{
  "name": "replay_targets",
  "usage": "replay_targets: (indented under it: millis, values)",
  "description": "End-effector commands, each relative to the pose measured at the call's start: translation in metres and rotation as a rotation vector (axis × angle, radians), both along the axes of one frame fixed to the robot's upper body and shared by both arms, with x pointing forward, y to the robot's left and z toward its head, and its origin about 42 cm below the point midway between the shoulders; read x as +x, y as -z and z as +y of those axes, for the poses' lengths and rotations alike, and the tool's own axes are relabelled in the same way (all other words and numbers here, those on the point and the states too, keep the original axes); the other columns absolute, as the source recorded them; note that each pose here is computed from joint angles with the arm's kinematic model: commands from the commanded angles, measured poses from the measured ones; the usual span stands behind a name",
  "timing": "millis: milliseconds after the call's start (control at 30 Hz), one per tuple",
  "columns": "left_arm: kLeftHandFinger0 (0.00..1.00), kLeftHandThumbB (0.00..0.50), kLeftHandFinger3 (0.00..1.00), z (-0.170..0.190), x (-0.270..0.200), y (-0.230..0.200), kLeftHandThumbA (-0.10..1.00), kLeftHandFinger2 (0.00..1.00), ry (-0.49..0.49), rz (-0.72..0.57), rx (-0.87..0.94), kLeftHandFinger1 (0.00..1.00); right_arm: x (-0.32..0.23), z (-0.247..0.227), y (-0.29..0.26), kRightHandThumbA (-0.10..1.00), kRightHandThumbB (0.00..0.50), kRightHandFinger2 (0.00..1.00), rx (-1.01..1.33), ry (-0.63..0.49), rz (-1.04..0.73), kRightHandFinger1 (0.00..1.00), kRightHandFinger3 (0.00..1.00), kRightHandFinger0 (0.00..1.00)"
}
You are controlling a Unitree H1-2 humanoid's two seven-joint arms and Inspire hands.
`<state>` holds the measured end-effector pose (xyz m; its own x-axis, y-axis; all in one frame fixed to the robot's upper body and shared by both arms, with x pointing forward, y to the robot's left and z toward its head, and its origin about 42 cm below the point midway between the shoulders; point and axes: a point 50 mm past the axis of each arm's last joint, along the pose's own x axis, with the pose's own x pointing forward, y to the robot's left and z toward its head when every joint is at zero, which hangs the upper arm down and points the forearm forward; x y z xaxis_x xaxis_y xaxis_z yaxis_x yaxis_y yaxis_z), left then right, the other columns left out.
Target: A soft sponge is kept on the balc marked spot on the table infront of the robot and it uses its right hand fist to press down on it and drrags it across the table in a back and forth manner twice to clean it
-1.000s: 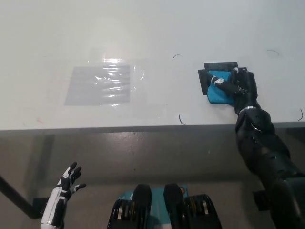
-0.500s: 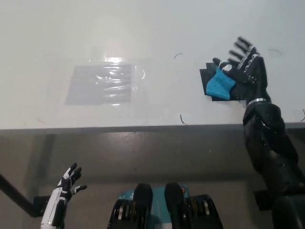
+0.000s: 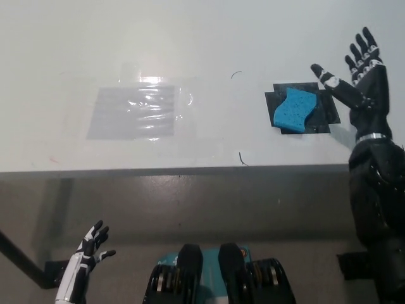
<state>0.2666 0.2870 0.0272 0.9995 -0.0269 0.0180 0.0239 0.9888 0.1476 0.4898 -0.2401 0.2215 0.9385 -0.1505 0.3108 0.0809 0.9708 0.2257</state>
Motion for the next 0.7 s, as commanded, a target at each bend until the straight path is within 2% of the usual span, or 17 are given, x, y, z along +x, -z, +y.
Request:
replay_targets:
  millis: [0, 33, 100, 133, 167, 200, 333, 433, 467, 500, 533, 667]
  values:
    - [0.82, 0.444, 1.00, 0.008, 0.014, -0.023, 1.00, 1.00, 0.030, -0.102, 0.031, 1.00, -0.246, 0.039, -0.219, 1.00, 0.444, 1.00, -0.201, -0.373, -1.072, 1.00, 1.00, 1.00]
    - [0.82, 0.449, 1.00, 0.008, 0.016, -0.025, 1.00, 1.00, 0.031, -0.106, 0.029, 1.00, -0.250, 0.043, -0.209, 1.00, 0.434, 1.00, -0.202, -0.374, -1.073, 1.00, 1.00, 1.00]
    - [0.84, 0.454, 1.00, 0.009, 0.016, -0.025, 1.00, 1.00, 0.031, -0.106, 0.029, 1.00, -0.263, 0.052, -0.178, 1.00, 0.498, 1.00, -0.205, -0.371, -1.054, 1.00, 1.00, 1.00]
    - [0.83, 0.444, 1.00, 0.010, 0.015, -0.025, 1.00, 1.00, 0.030, -0.103, 0.035, 1.00, -0.272, 0.057, -0.159, 1.00, 0.490, 1.00, -0.192, -0.357, -1.019, 1.00, 1.00, 1.00]
    - [0.83, 0.443, 1.00, 0.011, 0.014, -0.025, 1.00, 1.00, 0.033, -0.100, 0.036, 1.00, -0.277, 0.059, -0.145, 1.00, 0.460, 1.00, -0.177, -0.361, -0.987, 1.00, 1.00, 1.00]
    - [0.84, 0.449, 1.00, 0.011, 0.016, -0.026, 1.00, 1.00, 0.037, -0.102, 0.030, 1.00, -0.280, 0.061, -0.128, 1.00, 0.372, 1.00, -0.146, -0.374, -0.959, 1.00, 1.00, 1.00]
    - [0.85, 0.452, 1.00, 0.012, 0.023, -0.029, 1.00, 1.00, 0.039, -0.107, 0.022, 1.00, -0.278, 0.059, -0.074, 1.00, 0.390, 1.00, -0.076, -0.412, -0.764, 1.00, 1.00, 1.00]
    - [0.86, 0.454, 1.00, 0.011, 0.020, -0.026, 1.00, 1.00, 0.034, -0.107, 0.002, 1.00, -0.270, 0.054, -0.030, 1.00, 0.382, 1.00, -0.099, -0.351, -0.554, 1.00, 1.00, 1.00]
    - [0.86, 0.477, 1.00, 0.010, 0.020, -0.025, 1.00, 1.00, 0.037, -0.103, -0.002, 1.00, -0.265, 0.053, -0.011, 1.00, 0.368, 1.00, -0.098, -0.329, -0.476, 1.00, 1.00, 1.00]
    - [0.86, 0.479, 1.00, 0.009, 0.020, -0.025, 1.00, 1.00, 0.039, -0.102, 0.003, 1.00, -0.263, 0.053, 0.001, 1.00, 0.377, 1.00, -0.116, -0.305, -0.423, 1.00, 1.00, 1.00]
    - [0.88, 0.485, 1.00, 0.010, 0.020, -0.024, 1.00, 1.00, 0.040, -0.102, 0.006, 1.00, -0.259, 0.051, 0.019, 1.00, 0.349, 1.00, -0.147, -0.285, -0.374, 1.00, 1.00, 1.00]
    - [0.89, 0.498, 1.00, 0.008, 0.022, -0.024, 1.00, 1.00, 0.044, -0.106, -0.001, 1.00, -0.242, 0.046, 0.073, 1.00, 0.361, 1.00, -0.136, -0.253, -0.185, 1.00, 1.00, 1.00]
